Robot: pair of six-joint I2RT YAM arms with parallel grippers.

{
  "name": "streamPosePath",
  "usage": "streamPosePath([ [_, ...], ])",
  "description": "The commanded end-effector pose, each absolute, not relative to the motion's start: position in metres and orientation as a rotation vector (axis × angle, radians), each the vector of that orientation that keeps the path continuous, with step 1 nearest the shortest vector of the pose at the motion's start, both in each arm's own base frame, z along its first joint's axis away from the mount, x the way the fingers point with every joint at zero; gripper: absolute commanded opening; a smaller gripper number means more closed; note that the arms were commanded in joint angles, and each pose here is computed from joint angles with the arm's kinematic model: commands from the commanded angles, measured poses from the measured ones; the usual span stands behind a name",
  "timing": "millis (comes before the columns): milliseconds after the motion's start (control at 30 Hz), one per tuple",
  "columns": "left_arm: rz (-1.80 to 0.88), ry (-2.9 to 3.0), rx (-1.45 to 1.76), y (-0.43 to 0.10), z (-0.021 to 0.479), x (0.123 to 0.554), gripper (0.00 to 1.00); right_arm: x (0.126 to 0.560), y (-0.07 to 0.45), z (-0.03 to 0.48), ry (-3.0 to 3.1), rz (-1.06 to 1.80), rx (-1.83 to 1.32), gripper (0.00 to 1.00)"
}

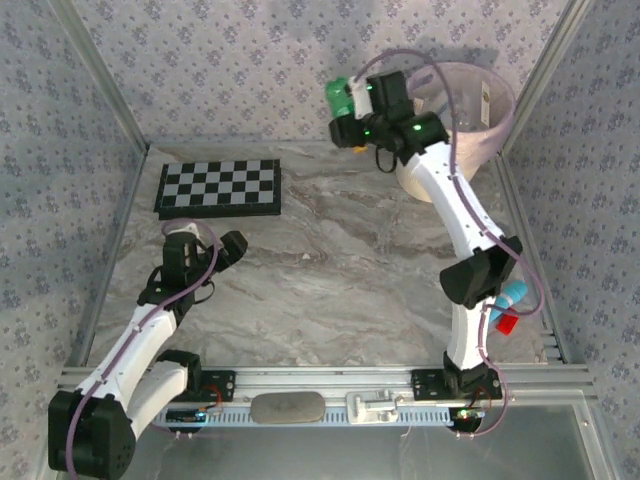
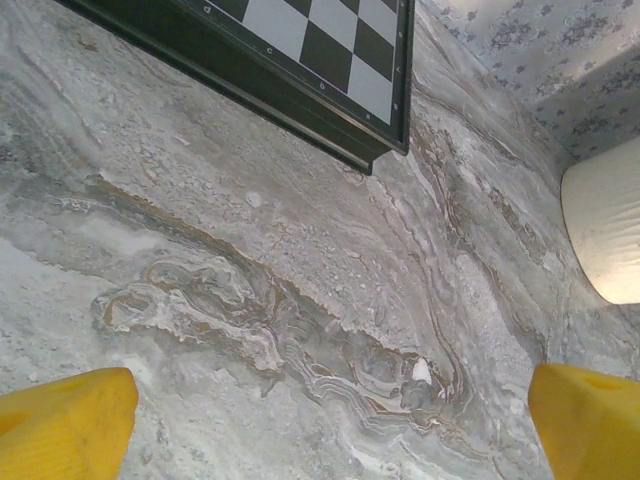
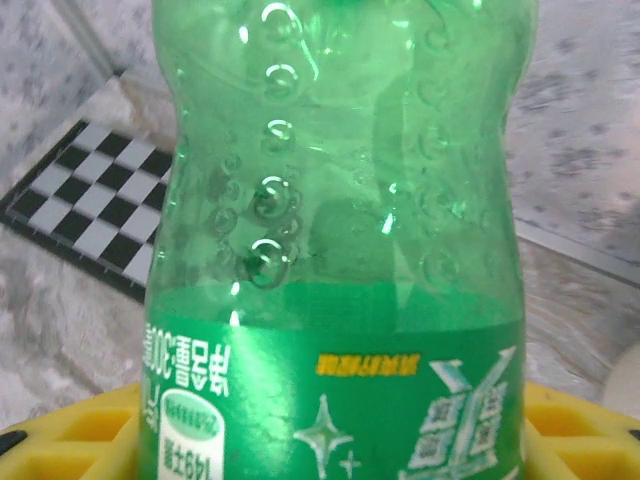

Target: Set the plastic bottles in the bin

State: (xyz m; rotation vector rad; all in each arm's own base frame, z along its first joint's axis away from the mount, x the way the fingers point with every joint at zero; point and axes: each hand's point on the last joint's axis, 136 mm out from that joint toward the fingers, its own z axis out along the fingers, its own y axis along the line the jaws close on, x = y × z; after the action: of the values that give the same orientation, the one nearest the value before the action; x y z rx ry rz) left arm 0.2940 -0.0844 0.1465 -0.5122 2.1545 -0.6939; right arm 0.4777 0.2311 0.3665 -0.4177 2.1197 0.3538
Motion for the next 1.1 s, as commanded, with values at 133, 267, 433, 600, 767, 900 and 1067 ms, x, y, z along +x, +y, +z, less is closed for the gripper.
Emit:
streamPosePath([
  [133,-0.706,2.134,-0.452,-0.09,0.157,0.296,1.0,0.497,0.147,0.411,2.043,0.333,-0.08,0.52],
  [267,-0.705,2.137,-0.444,-0.09,0.158,0.293,1.0,0.518,0.114,0.407,2.027,0.319,0.057,0.52],
  [433,-0.692,2.142,-0.45,-0.087,0.157,0.285,1.0,0.545,0.081,0.401,1.986,0.298,0.201,0.53],
  [600,-0.673,2.138,-0.456,-0.083,0.157,0.279,1.0,0.576,0.05,0.384,1.955,0.322,0.343,0.53],
  [767,-0.669,2.131,-0.459,-0.081,0.161,0.277,1.0,0.599,0.049,0.36,1.982,0.339,0.35,0.53],
  [900,-0.661,2.127,-0.453,-0.08,0.164,0.276,1.0,0.607,0.046,0.346,1.997,0.328,0.38,0.55],
  [1067,-0.657,2.128,-0.456,-0.079,0.164,0.273,1.0,0.61,0.045,0.339,2.005,0.339,0.402,0.64],
])
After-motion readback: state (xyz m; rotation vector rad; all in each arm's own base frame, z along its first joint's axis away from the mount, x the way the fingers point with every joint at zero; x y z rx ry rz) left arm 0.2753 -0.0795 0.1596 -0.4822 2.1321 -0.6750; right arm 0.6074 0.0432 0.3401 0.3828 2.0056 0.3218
